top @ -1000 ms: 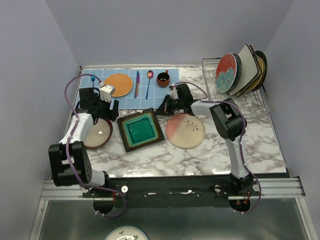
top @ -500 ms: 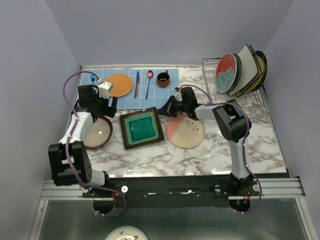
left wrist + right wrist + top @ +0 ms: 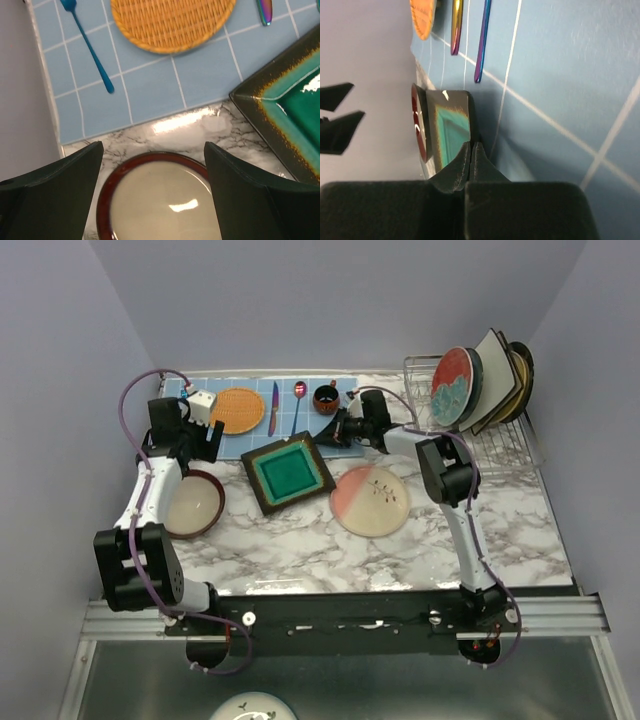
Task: Unload the plates from the dish rack
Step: Move the plate to the center of the board.
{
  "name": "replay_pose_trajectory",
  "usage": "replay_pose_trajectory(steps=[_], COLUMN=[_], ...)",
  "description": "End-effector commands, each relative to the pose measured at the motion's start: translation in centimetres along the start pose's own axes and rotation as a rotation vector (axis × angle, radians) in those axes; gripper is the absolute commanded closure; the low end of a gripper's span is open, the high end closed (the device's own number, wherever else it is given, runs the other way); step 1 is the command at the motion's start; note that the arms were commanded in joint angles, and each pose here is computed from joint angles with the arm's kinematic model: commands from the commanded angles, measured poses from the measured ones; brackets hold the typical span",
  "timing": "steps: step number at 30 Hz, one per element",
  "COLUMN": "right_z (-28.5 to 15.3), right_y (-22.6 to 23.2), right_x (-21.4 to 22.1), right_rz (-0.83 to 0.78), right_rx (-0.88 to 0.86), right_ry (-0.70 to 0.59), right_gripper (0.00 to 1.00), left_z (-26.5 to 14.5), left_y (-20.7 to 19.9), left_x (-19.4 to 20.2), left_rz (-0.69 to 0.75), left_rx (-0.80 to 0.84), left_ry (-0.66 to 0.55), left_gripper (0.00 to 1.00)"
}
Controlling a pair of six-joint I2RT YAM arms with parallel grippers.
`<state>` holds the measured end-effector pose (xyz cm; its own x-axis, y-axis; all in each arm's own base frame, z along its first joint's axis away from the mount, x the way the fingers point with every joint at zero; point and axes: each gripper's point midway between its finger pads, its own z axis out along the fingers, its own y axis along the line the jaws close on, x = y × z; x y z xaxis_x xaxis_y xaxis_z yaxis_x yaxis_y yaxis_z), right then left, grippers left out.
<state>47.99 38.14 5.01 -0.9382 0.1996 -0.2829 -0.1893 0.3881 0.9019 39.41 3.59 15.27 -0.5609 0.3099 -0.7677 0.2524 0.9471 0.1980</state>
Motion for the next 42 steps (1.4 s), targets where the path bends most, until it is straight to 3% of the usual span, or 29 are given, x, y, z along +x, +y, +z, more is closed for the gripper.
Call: replay_pose_trajectory(steps=[1,8,17,28,42], right_z=[-2.0,-2.8,-2.8,-2.2,-2.6], right_y=[7.8,7.1,5.2,3.5,2.7], right_x=[0.7,3.0,5.3,9.0,10.4], right_rz=[-0.057,0.033,0.215,0.322,0.317], right_rx=[-0.09,-0.074,-0.11,-0.088,-0.023], right_ry=[0.004,0.003,0.028,0.033,0.061], right_gripper=[0.99,0.99,0.99,0.99,0.99], left_z=[0.6,-0.2,-0.1,1.3,1.1], left_y=[1.0,0.5,-0.5,-0.6,-1.0], left_x=[-3.1,-4.5,-2.4,-1.6,-1.2], left_rz=[-0.004,-0.025,-0.021,-0.022,-0.013], left_rx=[0.01,0.029,0.058,0.072,0.087], left_ry=[-0.064,-0.118,-0.07,-0.044,-0.043], left_gripper=[0.09,0.08,0.07,0.07,0.06])
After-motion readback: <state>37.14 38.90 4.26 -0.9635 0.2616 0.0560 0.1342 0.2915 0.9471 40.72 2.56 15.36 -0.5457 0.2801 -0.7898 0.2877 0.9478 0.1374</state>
